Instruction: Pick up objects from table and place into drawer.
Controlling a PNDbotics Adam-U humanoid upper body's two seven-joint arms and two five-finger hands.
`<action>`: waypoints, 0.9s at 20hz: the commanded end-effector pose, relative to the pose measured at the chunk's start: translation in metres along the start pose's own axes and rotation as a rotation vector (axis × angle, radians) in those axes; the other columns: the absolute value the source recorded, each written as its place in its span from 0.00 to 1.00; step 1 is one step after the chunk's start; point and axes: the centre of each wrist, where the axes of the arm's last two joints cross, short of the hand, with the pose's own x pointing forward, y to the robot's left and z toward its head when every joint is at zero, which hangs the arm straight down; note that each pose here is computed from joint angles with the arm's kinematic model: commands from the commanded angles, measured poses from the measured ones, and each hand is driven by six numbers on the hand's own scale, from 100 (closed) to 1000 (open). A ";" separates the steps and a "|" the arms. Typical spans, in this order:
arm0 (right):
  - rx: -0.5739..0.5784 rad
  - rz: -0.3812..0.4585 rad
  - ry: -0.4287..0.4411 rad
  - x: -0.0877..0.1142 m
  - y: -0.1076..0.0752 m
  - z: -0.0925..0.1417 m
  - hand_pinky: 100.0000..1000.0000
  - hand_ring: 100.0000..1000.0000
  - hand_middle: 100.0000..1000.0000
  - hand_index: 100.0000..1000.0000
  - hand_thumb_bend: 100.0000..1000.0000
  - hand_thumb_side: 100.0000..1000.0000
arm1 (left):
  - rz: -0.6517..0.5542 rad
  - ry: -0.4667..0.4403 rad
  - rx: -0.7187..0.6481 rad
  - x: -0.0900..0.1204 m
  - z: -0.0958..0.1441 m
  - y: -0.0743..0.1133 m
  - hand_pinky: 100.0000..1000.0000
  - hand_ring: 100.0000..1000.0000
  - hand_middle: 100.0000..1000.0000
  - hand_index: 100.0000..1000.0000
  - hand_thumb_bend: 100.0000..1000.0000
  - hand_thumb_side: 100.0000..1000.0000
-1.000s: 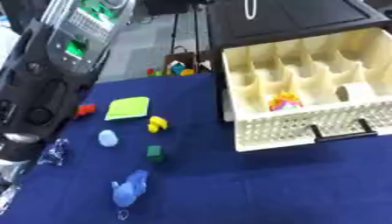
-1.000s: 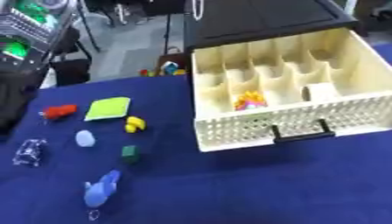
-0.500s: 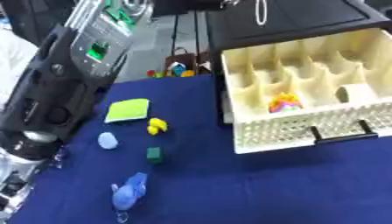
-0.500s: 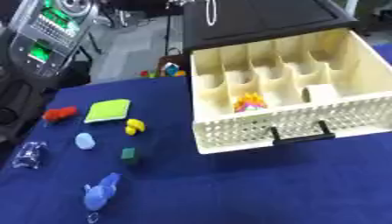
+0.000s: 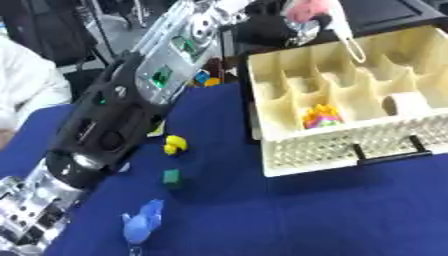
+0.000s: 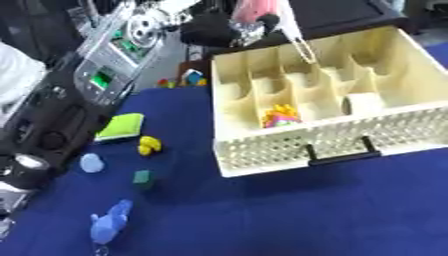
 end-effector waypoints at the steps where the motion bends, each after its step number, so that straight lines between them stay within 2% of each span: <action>1: -0.043 -0.028 -0.032 0.001 0.001 -0.008 0.60 0.67 0.64 0.74 0.00 1.00 | 0.007 -0.030 0.000 0.001 -0.001 0.007 0.38 0.47 0.43 0.60 0.43 0.66; 2: -0.044 -0.027 -0.032 0.001 0.001 -0.008 0.60 0.67 0.64 0.74 0.00 1.00 | 0.016 -0.035 -0.005 0.000 -0.001 0.006 0.38 0.47 0.43 0.60 0.43 0.66; 4: -0.045 -0.027 -0.032 0.001 0.001 -0.008 0.60 0.67 0.64 0.74 0.00 1.00 | 0.030 -0.045 -0.019 -0.001 -0.001 0.005 0.41 0.51 0.47 0.63 0.56 0.68; 5: -0.046 -0.027 -0.032 0.001 0.001 -0.008 0.60 0.67 0.64 0.74 0.00 1.00 | 0.035 -0.050 -0.027 -0.001 -0.001 0.004 0.43 0.54 0.52 0.68 0.69 0.70; 8: -0.049 -0.027 -0.033 0.001 0.002 -0.008 0.60 0.67 0.64 0.74 0.00 1.00 | 0.038 -0.061 -0.039 -0.003 -0.002 0.003 0.44 0.58 0.57 0.73 0.76 0.70; 10: -0.050 -0.027 -0.034 0.001 0.002 -0.008 0.60 0.67 0.64 0.74 0.00 1.00 | 0.034 -0.069 -0.045 -0.004 -0.002 0.001 0.45 0.62 0.61 0.79 0.86 0.71; 14: -0.051 -0.024 -0.033 0.001 0.001 -0.008 0.60 0.67 0.64 0.74 0.00 1.00 | 0.036 -0.090 -0.044 -0.006 -0.002 0.001 0.46 0.64 0.63 0.81 0.89 0.72; 18: -0.050 -0.022 -0.030 0.001 0.001 -0.008 0.60 0.67 0.64 0.74 0.00 1.00 | 0.045 -0.103 -0.011 -0.006 0.000 0.004 0.45 0.63 0.60 0.79 0.87 0.74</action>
